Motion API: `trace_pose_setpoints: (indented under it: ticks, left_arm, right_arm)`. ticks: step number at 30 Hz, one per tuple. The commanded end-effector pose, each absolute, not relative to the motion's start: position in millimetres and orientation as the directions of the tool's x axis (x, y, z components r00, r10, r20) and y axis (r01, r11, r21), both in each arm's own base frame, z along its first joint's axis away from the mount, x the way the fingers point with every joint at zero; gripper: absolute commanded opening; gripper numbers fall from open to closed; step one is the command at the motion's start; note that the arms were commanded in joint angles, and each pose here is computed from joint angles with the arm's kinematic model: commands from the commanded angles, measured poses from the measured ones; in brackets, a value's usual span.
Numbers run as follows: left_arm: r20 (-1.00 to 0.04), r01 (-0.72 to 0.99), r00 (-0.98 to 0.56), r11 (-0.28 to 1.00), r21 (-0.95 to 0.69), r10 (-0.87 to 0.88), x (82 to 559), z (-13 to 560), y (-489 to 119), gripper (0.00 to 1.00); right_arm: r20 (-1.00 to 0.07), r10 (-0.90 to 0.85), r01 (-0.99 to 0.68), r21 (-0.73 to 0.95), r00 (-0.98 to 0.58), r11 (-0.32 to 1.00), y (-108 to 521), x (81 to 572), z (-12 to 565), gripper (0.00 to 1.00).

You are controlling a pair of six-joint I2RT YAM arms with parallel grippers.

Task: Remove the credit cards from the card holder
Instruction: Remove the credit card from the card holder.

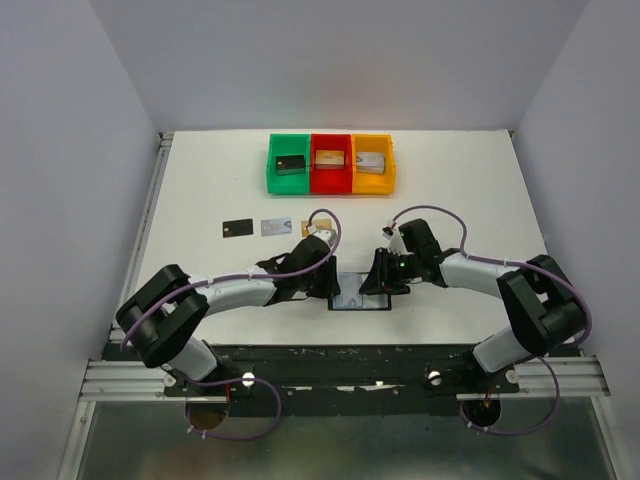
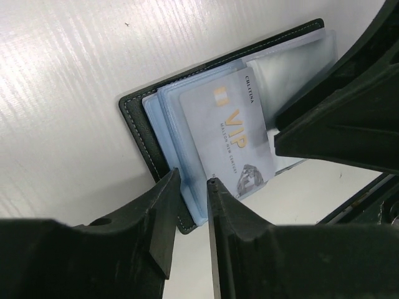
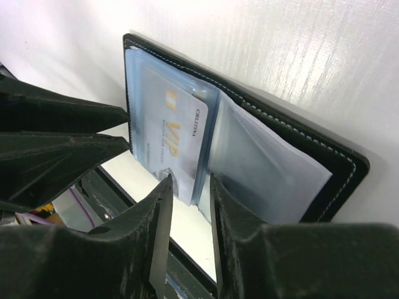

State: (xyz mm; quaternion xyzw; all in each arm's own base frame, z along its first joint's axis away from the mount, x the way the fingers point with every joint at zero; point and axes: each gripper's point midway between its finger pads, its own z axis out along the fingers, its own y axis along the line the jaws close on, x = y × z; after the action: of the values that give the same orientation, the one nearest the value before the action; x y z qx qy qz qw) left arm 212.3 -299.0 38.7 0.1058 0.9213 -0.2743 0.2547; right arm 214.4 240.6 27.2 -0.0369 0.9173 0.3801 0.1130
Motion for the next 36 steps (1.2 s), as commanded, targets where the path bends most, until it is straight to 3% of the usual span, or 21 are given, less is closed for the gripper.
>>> trace_pose_setpoints:
  ticks: [1, 6, 13, 24, 36]
  left_arm:
    - [-0.567, 0.344, -0.823, 0.83, -0.438, 0.041, 219, 61, -296, 0.41]
    - [-0.587, 0.366, -0.809, 0.805, -0.467, 0.028, 222, 75, -303, 0.39]
    - [-0.566, 0.377, -0.823, 0.783, -0.494, 0.039, 219, 63, -313, 0.28]
    - [-0.516, 0.334, -0.854, 0.833, -0.441, 0.069, 214, 29, -299, 0.2]
    - [-0.492, 0.3, -0.868, 0.864, -0.405, 0.071, 211, 12, -289, 0.12]
  right_arm:
    - [-0.288, 0.025, -0.177, 0.65, -0.957, 0.739, 234, 218, 40, 0.39]
    - [-0.322, 0.032, -0.215, 0.701, -0.946, 0.681, 243, 217, 61, 0.33]
    - [-0.298, 0.031, -0.226, 0.784, -0.954, 0.579, 263, 214, 65, 0.27]
    - [-0.228, 0.04, -0.154, 0.767, -0.973, 0.623, 257, 208, 31, 0.29]
    - [-0.242, 0.04, -0.152, 0.721, -0.969, 0.676, 247, 208, 23, 0.33]
